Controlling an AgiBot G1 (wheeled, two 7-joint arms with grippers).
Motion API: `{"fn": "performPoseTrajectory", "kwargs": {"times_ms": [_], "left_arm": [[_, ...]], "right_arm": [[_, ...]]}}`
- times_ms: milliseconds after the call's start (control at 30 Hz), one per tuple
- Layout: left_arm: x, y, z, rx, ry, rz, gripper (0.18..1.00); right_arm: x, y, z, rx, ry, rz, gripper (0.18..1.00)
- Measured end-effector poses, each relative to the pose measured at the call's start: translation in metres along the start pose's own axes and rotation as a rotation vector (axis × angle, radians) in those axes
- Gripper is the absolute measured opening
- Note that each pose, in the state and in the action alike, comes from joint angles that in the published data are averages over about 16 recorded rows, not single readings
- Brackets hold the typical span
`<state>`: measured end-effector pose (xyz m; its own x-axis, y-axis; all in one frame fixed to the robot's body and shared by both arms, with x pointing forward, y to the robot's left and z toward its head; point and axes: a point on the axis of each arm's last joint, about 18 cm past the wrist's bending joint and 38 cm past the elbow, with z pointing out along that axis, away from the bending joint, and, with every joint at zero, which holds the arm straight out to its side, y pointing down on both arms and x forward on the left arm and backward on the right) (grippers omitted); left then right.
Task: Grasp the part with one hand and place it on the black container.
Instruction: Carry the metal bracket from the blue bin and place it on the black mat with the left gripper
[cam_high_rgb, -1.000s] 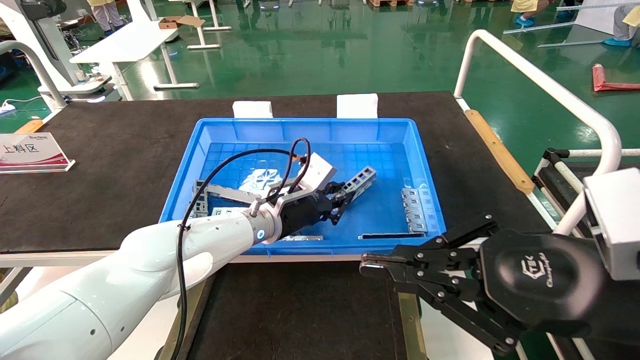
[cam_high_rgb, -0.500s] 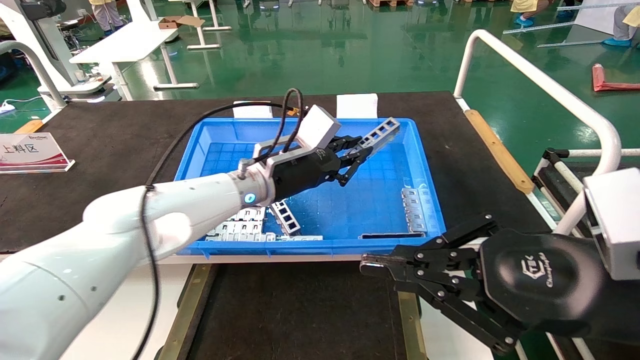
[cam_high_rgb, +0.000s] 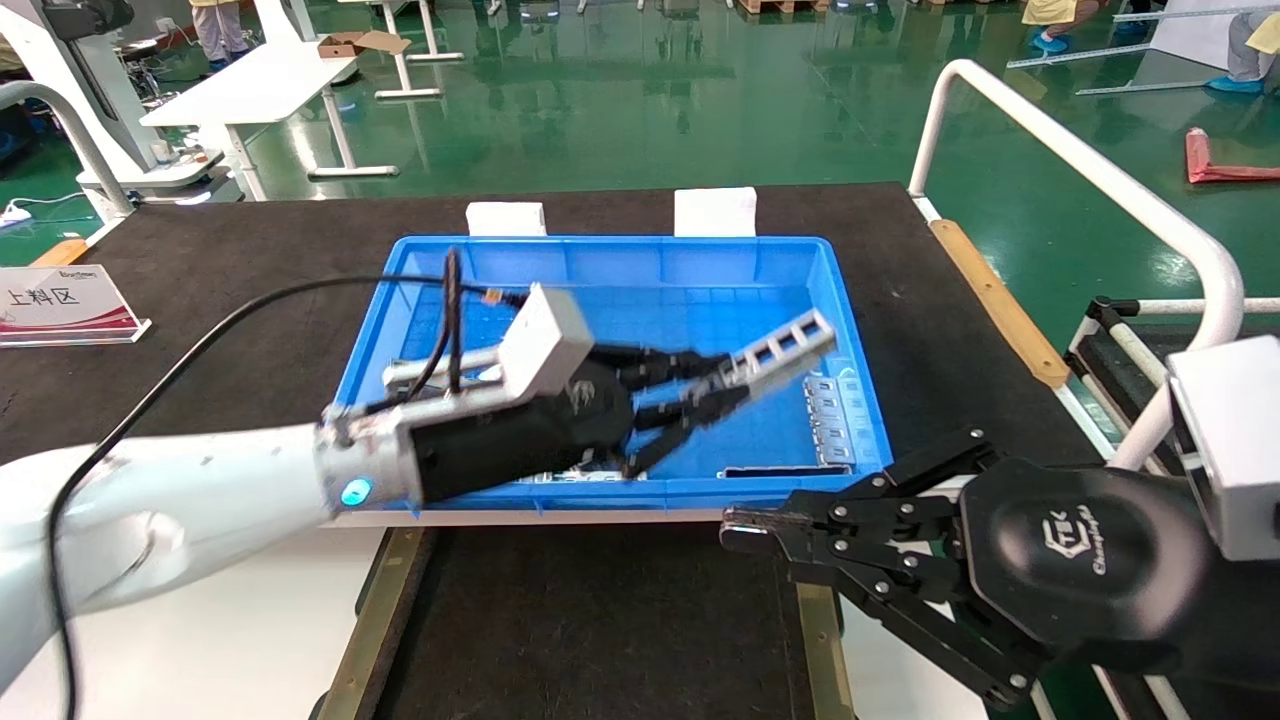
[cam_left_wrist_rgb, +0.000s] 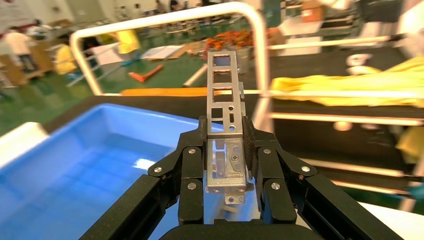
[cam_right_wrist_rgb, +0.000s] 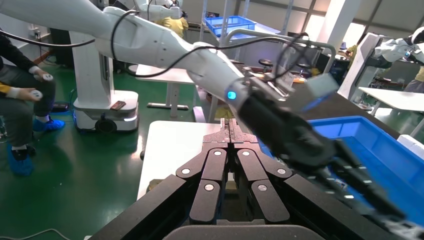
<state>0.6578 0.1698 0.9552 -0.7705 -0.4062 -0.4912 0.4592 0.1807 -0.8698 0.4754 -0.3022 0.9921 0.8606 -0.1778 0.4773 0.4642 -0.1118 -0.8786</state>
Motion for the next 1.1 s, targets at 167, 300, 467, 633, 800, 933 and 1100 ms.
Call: {"fn": "performPoseTrajectory", "kwargs": {"times_ms": [167, 300, 467, 633, 800, 933, 1100], "left_arm": [[0.032, 0.011, -0.024, -0.011, 0.037, -0.044, 0.321], [0.058, 0.025, -0.041, -0.036, 0.041, -0.092, 0.321], [0.086, 0.051, -0.056, -0.085, 0.017, -0.155, 0.321], [0.107, 0.082, -0.064, -0.141, -0.030, -0.227, 0.321], [0.120, 0.114, -0.067, -0.189, -0.092, -0.306, 0.321], [0.126, 0.137, -0.064, -0.216, -0.151, -0.372, 0.321], [0.131, 0.163, -0.054, -0.239, -0.233, -0.454, 0.321]], "right_arm": [[0.000, 0.000, 0.000, 0.000, 0.000, 0.000, 0.191], [0.000, 0.000, 0.000, 0.000, 0.000, 0.000, 0.191], [0.000, 0.000, 0.000, 0.000, 0.000, 0.000, 0.191], [0.000, 0.000, 0.000, 0.000, 0.000, 0.000, 0.191], [0.000, 0.000, 0.000, 0.000, 0.000, 0.000, 0.191], [0.000, 0.000, 0.000, 0.000, 0.000, 0.000, 0.191], [0.000, 0.000, 0.000, 0.000, 0.000, 0.000, 0.191]]}}
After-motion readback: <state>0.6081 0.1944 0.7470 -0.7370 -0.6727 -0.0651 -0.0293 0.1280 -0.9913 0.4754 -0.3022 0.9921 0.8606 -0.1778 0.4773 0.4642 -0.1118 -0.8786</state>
